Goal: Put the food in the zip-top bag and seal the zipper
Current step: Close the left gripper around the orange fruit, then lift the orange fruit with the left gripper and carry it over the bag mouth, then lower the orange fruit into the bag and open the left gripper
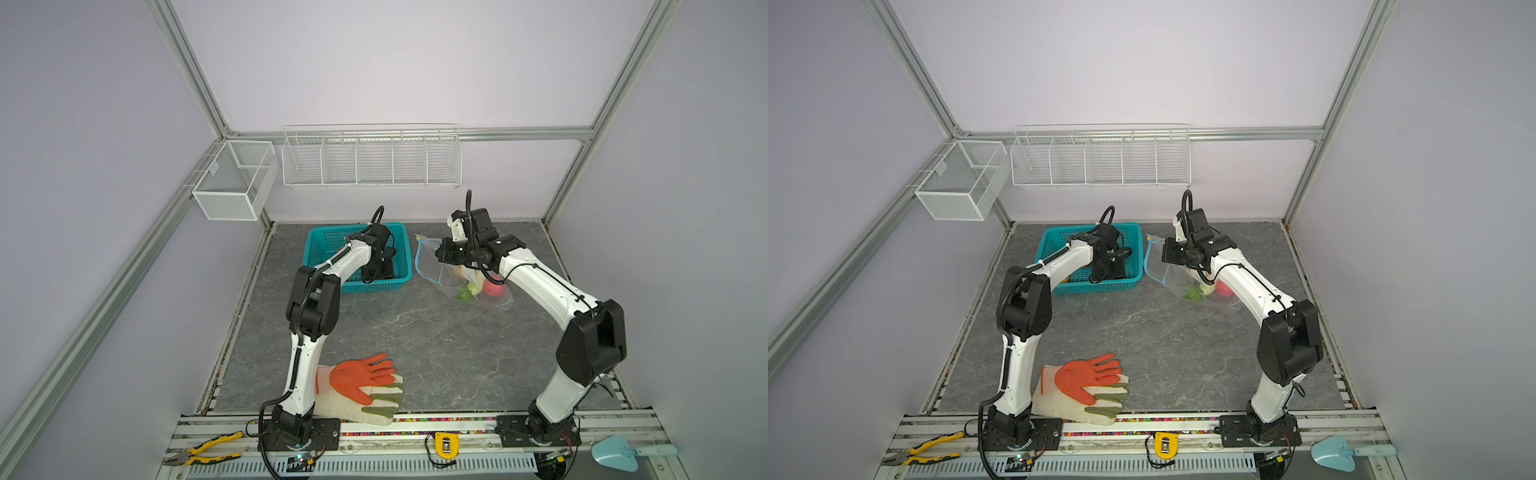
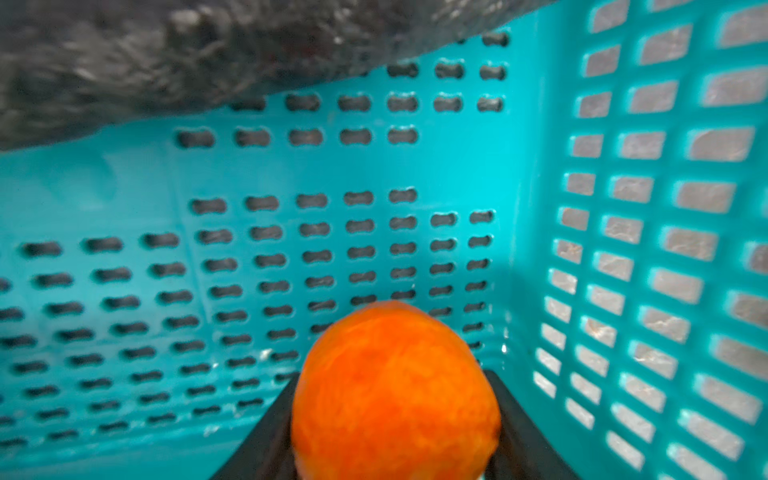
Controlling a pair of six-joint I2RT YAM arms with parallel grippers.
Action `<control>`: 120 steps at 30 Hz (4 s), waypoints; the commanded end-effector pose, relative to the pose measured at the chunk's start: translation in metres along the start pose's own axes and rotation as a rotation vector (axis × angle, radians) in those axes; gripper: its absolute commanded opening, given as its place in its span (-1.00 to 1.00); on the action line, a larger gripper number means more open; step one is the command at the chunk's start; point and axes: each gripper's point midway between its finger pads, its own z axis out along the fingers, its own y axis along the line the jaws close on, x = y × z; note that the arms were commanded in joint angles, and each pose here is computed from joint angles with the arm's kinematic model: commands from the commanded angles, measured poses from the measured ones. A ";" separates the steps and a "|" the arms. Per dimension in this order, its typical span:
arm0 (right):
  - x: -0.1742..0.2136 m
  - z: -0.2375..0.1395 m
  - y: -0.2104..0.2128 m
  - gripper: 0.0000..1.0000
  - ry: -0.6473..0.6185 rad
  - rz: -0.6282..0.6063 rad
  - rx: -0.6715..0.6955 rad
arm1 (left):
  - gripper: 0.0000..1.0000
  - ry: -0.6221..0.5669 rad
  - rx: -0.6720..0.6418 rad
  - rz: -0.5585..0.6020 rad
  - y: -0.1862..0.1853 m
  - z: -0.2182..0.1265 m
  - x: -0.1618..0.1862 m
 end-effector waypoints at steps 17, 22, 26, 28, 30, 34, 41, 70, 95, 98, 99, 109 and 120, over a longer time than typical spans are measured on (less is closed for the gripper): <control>-0.002 -0.005 0.008 -0.86 -0.016 0.001 -0.027 | 0.02 -0.093 0.134 -0.081 -0.012 -0.068 -0.003; -0.004 -0.004 0.010 -0.86 -0.011 -0.001 -0.035 | 0.00 -0.116 0.194 -0.087 -0.025 -0.088 -0.004; -0.005 -0.003 0.011 -0.86 -0.012 -0.004 -0.036 | -0.01 -0.135 0.231 -0.083 -0.036 -0.103 -0.005; -0.006 -0.003 0.012 -0.86 -0.014 -0.005 -0.038 | -0.02 -0.139 0.270 -0.082 -0.046 -0.111 -0.005; -0.006 -0.002 0.011 -0.86 -0.012 -0.005 -0.037 | -0.02 -0.143 0.308 -0.072 -0.060 -0.120 -0.004; -0.007 -0.001 0.012 -0.86 -0.013 -0.005 -0.037 | -0.03 -0.147 0.393 -0.058 -0.088 -0.136 -0.001; -0.007 0.000 0.012 -0.86 -0.011 -0.004 -0.037 | -0.06 -0.133 0.483 -0.034 -0.115 -0.150 0.008; -0.007 -0.001 0.013 -0.86 -0.013 -0.003 -0.040 | -0.10 -0.130 0.726 -0.003 -0.159 -0.185 0.011; -0.008 -0.003 0.014 -0.86 -0.021 -0.001 -0.043 | -0.11 -0.020 0.709 -0.008 -0.166 -0.140 0.043; -0.009 -0.002 0.014 -0.86 -0.020 0.001 -0.045 | -0.11 -0.016 0.710 -0.010 -0.166 -0.138 0.045; -0.010 -0.003 0.015 -0.86 -0.023 0.000 -0.046 | -0.11 -0.012 0.707 -0.011 -0.166 -0.136 0.046; -0.009 -0.003 0.014 -0.86 -0.023 0.001 -0.045 | -0.06 -0.003 0.708 -0.006 -0.168 -0.133 0.049; -0.009 -0.003 0.015 -0.86 -0.022 0.001 -0.047 | 0.29 -0.007 0.705 -0.003 -0.168 -0.134 0.049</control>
